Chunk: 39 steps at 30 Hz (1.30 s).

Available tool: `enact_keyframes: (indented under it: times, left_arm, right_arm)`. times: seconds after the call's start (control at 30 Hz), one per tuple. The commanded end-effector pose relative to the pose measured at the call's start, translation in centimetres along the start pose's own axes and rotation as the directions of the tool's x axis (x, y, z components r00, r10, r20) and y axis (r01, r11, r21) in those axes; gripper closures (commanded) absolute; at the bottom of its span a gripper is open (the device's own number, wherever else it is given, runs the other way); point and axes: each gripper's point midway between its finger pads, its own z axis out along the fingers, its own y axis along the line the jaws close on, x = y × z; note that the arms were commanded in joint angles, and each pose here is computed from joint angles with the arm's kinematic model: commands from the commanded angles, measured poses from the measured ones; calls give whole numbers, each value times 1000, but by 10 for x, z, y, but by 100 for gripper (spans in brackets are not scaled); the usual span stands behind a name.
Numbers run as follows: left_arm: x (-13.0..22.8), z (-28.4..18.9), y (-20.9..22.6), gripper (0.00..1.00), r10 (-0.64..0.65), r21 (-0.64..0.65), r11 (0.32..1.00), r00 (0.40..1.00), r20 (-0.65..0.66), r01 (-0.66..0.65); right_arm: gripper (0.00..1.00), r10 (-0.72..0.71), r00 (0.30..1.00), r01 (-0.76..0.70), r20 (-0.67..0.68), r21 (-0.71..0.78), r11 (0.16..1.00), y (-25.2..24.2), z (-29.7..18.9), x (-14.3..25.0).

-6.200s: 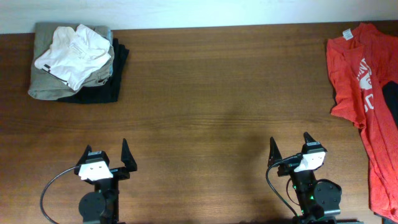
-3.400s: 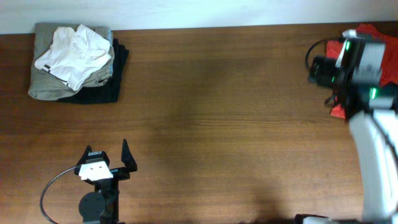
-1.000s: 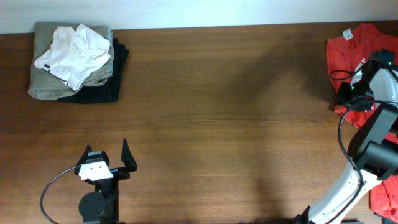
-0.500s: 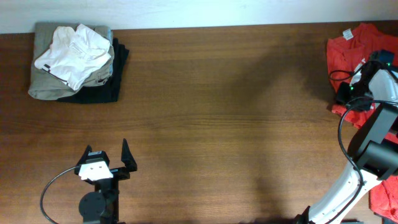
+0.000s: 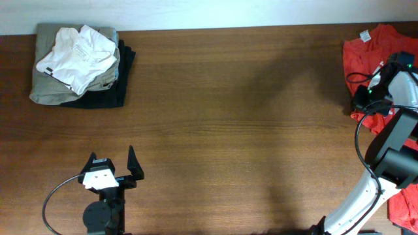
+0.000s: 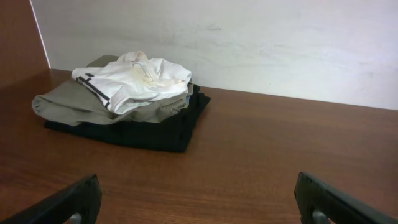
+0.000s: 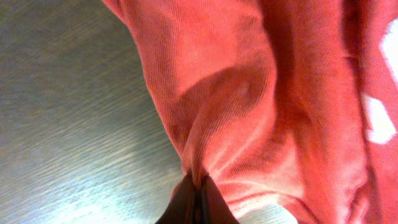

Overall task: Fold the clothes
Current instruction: 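Drag the orange t-shirt with the right gripper onto the table center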

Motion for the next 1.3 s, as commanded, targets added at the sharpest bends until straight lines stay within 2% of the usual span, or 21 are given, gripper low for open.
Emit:
enact_keyframes:
  times: [0.0, 0.13, 0.27, 0.43, 0.53, 0.73, 0.8, 0.9, 1.0, 1.03, 1.1, 1.2, 1.27]
  left_arm:
    - [2, 0, -3, 1, 16, 15, 1000, 1000, -1, -16]
    - [2, 0, -3, 1, 16, 15, 1000, 1000, -1, -16]
    - [2, 0, -3, 1, 16, 15, 1000, 1000, -1, -16]
    - [2, 0, -3, 1, 16, 15, 1000, 1000, -1, -16]
    - [2, 0, -3, 1, 16, 15, 1000, 1000, -1, -16]
    - [2, 0, -3, 1, 16, 15, 1000, 1000, -1, -16]
    - [2, 0, -3, 1, 16, 15, 1000, 1000, -1, -16]
    - [2, 0, -3, 1, 16, 15, 1000, 1000, -1, -16]
    - [2, 0, -3, 1, 16, 15, 1000, 1000, -1, -16]
    - [2, 0, -3, 1, 16, 15, 1000, 1000, -1, -16]
    - [2, 0, -3, 1, 16, 15, 1000, 1000, -1, -16]
    - [2, 0, -3, 1, 16, 15, 1000, 1000, -1, -16]
    - [2, 0, -3, 1, 16, 16, 1000, 1000, -1, -16]
  right_arm:
    - [96, 19, 997, -18, 79, -12, 1000, 5, -37, -21]
    - [96, 19, 991, -7, 136, -84, 996, 19, -74, -29]
    - [96, -16, 975, 61, 220, -202, 978, 56, -121, -34]
    - [96, -123, 937, 247, 327, -372, 895, 149, -181, -18]
    - [96, -213, 910, 377, 356, -497, 782, 232, -206, 12]
    - [96, -404, 830, 557, 384, -610, 563, 401, -220, 109]
    - [96, -463, 793, 598, 396, -653, 465, 464, -224, 164]
    - [96, -534, 746, 626, 397, -691, 361, 521, -223, 238]
    - [96, -597, 693, 654, 404, -701, 284, 553, -220, 300]
    - [91, -605, 682, 667, 410, -688, 286, 556, -218, 309]
    - [65, -609, 671, 693, 423, -651, 310, 556, -214, 313]
    - [60, -608, 673, 696, 421, -640, 327, 546, -218, 302]
    - [56, -595, 692, 690, 408, -615, 380, 529, -222, 278]
